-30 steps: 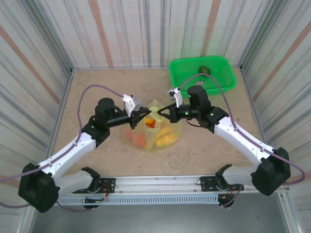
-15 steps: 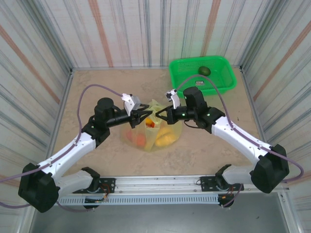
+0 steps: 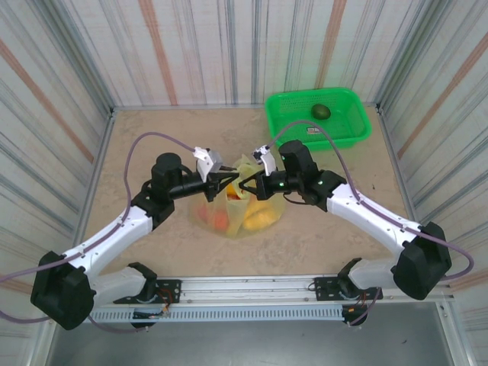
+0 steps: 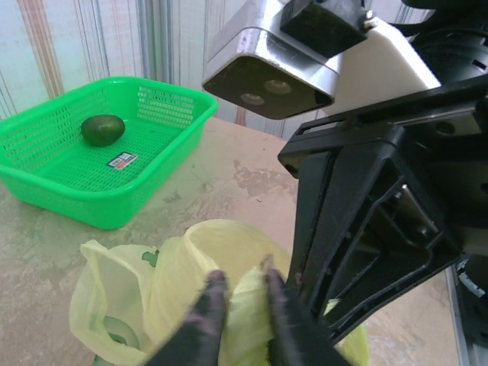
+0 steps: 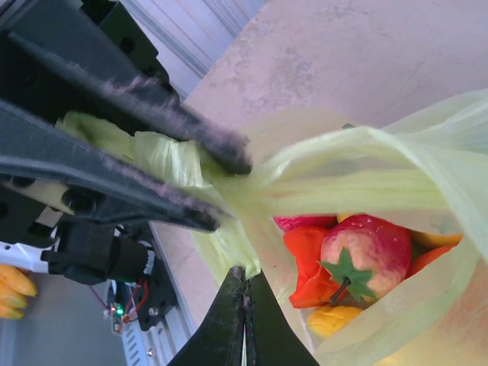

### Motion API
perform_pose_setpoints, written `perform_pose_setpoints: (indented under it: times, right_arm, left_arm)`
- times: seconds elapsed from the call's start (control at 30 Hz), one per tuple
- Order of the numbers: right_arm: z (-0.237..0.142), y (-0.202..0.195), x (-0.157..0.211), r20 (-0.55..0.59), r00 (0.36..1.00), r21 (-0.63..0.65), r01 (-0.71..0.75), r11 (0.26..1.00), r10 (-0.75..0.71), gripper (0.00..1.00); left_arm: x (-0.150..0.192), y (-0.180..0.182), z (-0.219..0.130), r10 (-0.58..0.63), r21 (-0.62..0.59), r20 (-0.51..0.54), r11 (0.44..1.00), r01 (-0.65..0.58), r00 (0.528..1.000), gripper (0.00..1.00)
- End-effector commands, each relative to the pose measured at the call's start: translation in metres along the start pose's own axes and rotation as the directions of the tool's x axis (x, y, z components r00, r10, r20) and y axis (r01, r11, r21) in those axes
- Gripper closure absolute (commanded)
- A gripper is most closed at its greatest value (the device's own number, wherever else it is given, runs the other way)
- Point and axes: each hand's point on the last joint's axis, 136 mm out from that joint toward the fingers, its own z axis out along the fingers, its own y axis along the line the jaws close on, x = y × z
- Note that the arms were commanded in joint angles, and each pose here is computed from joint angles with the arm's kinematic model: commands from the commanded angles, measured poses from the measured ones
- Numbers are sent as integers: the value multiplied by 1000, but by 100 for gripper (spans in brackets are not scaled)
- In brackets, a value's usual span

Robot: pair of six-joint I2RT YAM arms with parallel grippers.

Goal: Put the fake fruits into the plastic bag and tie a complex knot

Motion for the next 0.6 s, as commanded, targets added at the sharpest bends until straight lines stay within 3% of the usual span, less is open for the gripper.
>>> perform_pose_setpoints:
  times: [0.0, 0.1, 0.2, 0.33, 0.43, 0.57]
  right_arm:
    - [-3, 0, -3, -10, 998, 31, 65, 997, -64, 87]
    - [-27, 3, -14, 7, 984, 104, 177, 979, -179, 66]
    - [-57, 16, -29, 67, 928, 111, 358, 927, -366, 62]
    - [-81, 32, -33, 71, 740, 101, 662, 743, -669, 55]
    - [-85, 24, -31, 25, 591, 80, 802, 591, -806, 52]
    - [-76, 12, -26, -32, 490, 5, 872, 490, -871, 44]
  left_arm:
    - [-11, -1, -3, 38, 8, 26, 999, -38, 999, 96]
    - [-13, -2, -4, 58, 8, 31, 998, -58, 998, 100]
    - [-20, -2, -4, 72, 9, 33, 997, -73, 997, 100]
    - [-26, -2, -5, 113, 2, 29, 994, -113, 993, 100]
    - [-21, -7, -2, 144, 16, 8, 989, -144, 990, 100]
    - [-14, -20, 2, 206, 58, -35, 977, -203, 978, 100]
